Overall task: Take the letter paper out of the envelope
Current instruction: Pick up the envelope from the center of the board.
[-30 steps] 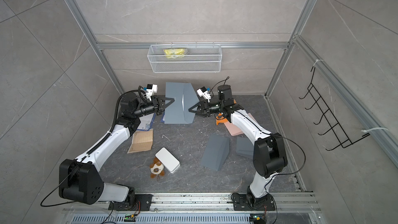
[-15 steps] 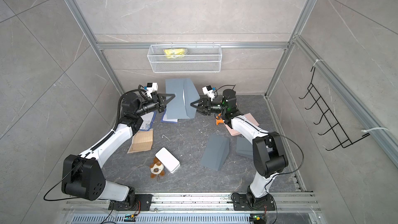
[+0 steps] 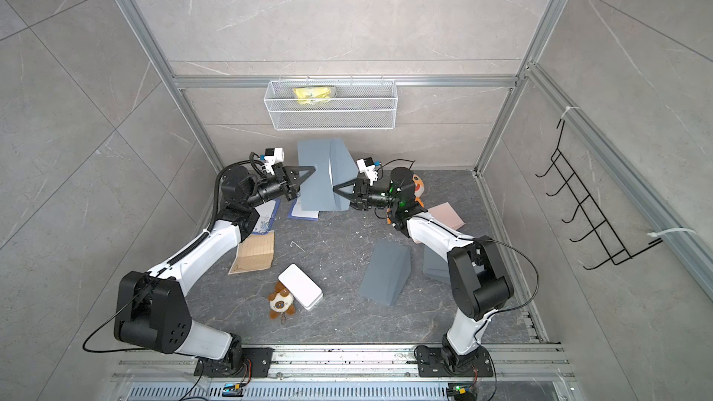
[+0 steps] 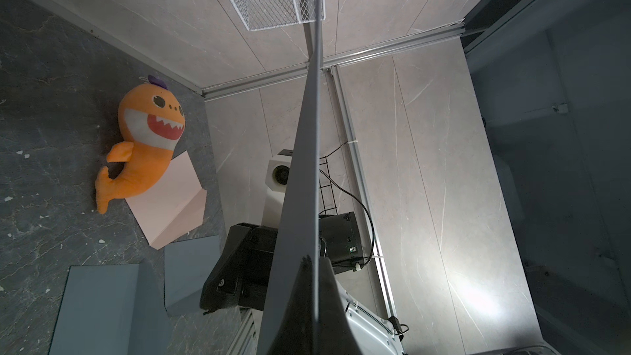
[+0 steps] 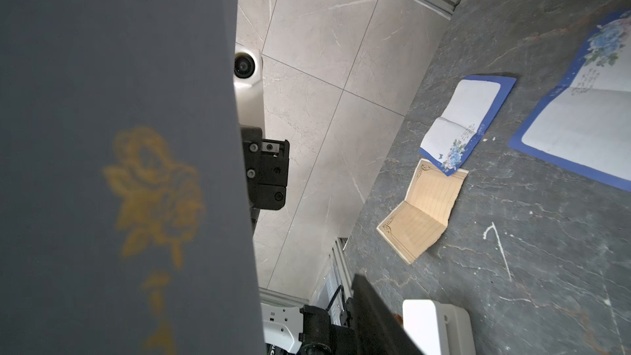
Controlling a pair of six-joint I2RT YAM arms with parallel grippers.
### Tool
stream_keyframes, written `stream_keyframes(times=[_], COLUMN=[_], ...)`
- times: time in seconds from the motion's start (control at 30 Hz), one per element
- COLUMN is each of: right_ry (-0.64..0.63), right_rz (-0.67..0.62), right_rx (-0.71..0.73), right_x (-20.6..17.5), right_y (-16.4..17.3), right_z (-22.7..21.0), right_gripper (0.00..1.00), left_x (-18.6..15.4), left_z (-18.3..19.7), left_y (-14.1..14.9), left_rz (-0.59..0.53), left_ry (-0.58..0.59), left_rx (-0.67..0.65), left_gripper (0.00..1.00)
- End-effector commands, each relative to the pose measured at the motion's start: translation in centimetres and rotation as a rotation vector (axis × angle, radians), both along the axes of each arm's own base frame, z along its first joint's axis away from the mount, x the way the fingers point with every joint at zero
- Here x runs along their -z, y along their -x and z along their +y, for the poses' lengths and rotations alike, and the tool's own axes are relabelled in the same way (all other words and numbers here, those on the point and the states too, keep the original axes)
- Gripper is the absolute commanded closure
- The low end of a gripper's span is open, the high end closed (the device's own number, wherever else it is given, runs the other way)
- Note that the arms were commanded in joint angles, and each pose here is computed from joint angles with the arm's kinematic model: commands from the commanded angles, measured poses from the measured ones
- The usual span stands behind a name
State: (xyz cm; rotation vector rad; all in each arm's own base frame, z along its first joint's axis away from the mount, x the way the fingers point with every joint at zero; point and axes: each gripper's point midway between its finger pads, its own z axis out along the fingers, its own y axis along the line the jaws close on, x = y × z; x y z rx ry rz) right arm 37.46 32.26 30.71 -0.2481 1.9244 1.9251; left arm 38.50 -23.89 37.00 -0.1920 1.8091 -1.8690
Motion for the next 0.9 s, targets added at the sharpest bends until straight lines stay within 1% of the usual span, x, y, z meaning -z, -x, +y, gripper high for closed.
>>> stream_keyframes(times=[0.0, 0.23, 0.37, 0.57, 0.67, 0.73, 0.87], right_ry=[-0.058, -0.153, -0.182, -0.208, -0.223, -0.232, -0.229], right_rz=[-0.033, -0.022, -0.014, 0.006, 0.014, 0.016, 0.018], right_rx=[0.005, 0.005, 0.012, 0.008, 0.012, 0.016, 0.023], right_x=[-1.9, -3.8, -4.6, -5.0, -5.4, -5.8, -6.2], right_y=[0.6, 1.2, 1.4, 1.7, 1.8, 1.9, 2.1], right_z=[0.2, 0.1, -0.1, 0.0, -0.1, -0.1, -0.1], right_gripper=[0.50, 0.51, 0.56, 0.75, 0.91, 0.99, 1.00], left_x=[-3.0, -2.6, -2.6, -2.4, -2.1, -1.9, -1.5], left_z=[-0.2, -0.2, -0.2, -0.2, -0.2, -0.2, -0.1], left_y=[0.3, 0.3, 0.3, 0.2, 0.1, 0.0, 0.0], left_rz=[-0.093, -0.092, -0.092, -0.092, -0.084, -0.081, -0.072], left_ry=[0.038, 0.023, 0.020, 0.017, 0.007, -0.001, -0.018], left_rx=[0.010, 0.007, 0.004, 0.002, -0.001, -0.004, -0.011], left_gripper=[1.00, 1.00, 1.00, 1.00, 1.00, 1.00, 1.00])
